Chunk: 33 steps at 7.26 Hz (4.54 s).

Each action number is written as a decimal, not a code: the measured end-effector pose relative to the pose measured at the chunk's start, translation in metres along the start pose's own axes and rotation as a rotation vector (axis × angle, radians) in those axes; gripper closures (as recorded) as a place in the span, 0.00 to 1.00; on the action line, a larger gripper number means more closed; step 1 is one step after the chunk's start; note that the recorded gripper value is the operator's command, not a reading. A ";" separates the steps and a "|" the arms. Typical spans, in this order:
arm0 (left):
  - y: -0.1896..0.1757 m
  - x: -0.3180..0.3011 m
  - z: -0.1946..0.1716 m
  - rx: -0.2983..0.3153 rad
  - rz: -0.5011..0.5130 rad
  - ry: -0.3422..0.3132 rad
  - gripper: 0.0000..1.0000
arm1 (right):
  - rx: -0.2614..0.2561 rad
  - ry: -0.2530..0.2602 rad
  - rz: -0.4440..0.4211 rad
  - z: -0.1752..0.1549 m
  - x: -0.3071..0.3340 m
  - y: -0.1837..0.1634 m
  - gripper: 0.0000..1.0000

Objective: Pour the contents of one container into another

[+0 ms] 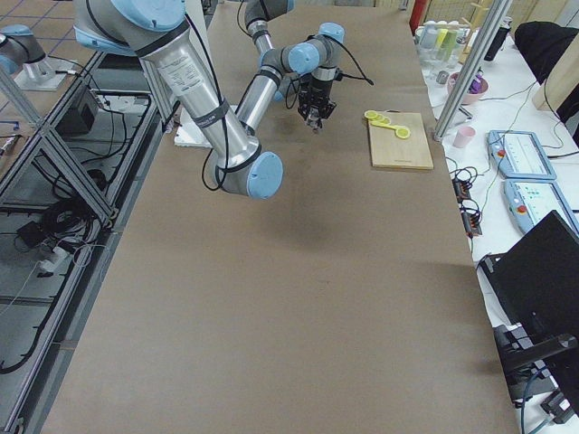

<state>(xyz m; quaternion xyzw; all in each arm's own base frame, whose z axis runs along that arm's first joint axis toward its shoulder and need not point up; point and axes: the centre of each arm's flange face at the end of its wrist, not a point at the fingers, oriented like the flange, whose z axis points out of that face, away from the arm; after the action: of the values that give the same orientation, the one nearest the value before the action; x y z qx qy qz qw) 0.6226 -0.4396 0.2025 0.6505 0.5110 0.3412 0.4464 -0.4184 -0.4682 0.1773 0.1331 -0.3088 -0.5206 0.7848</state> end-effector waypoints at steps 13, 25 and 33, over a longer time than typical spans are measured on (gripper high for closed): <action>0.000 0.004 -0.001 0.012 0.001 0.006 1.00 | -0.111 -0.015 0.029 -0.002 -0.008 -0.018 1.00; 0.000 0.006 -0.001 0.018 0.001 0.008 1.00 | 0.065 0.053 -0.022 -0.040 -0.004 0.084 1.00; 0.031 0.003 -0.100 0.035 -0.011 -0.139 1.00 | 0.339 0.132 0.006 0.028 0.084 0.313 1.00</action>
<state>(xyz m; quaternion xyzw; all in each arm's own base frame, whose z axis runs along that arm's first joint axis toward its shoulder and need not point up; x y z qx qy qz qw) 0.5442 -0.4163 0.2681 0.6775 0.4883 0.2840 0.4711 -0.1830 -0.4087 0.3940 0.2967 -0.3404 -0.4489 0.7711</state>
